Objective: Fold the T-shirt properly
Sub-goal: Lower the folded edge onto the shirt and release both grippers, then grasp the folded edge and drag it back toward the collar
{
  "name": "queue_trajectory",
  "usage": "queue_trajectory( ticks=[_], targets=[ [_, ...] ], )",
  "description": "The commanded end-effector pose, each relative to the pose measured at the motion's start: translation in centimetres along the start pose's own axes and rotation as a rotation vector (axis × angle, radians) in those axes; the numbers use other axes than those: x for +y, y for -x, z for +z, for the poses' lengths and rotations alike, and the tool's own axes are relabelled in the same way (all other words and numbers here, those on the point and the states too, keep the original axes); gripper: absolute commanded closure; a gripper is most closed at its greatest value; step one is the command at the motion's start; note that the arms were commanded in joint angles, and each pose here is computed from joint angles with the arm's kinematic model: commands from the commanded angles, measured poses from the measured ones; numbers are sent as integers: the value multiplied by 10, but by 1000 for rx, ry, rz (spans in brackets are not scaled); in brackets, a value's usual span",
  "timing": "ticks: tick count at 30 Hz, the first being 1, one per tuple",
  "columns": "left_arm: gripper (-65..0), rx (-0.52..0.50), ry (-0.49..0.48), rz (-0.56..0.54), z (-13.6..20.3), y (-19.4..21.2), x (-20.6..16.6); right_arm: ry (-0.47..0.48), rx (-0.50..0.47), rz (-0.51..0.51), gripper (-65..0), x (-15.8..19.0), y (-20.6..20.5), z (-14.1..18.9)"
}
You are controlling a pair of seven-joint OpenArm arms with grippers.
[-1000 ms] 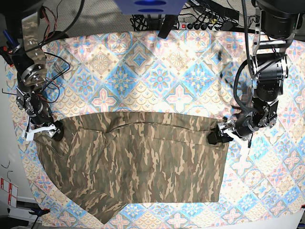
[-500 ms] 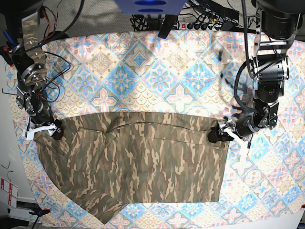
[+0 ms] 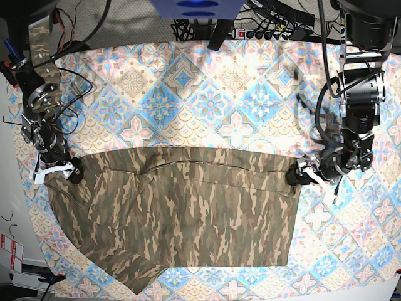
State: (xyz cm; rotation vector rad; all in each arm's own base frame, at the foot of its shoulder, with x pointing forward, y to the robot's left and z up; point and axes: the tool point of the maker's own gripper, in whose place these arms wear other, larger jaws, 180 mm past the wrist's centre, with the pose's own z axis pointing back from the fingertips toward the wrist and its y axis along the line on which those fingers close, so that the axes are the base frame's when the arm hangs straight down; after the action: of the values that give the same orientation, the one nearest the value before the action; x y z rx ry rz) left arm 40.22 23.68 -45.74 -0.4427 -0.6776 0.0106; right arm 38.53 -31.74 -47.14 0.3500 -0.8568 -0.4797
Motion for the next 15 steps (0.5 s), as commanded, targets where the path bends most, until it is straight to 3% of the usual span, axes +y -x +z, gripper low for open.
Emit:
queue_trajectory(
  ticks=[1,11,13,15],
  targets=[
    [-508,-47,40,-25,-7,-18,-18,-12,70,23,-405,5,10,-2],
    [-501,43,121,-63,-40,9,-69,-20,79,24,-397,7,11,-2],
    [-465,76,121,-65,-40,17,-69,-96,121,37,-355,20,19,0],
    [-365,82,120,-67,-40,20,-68,-96,155,39,-276,20,25,1]
  ],
)
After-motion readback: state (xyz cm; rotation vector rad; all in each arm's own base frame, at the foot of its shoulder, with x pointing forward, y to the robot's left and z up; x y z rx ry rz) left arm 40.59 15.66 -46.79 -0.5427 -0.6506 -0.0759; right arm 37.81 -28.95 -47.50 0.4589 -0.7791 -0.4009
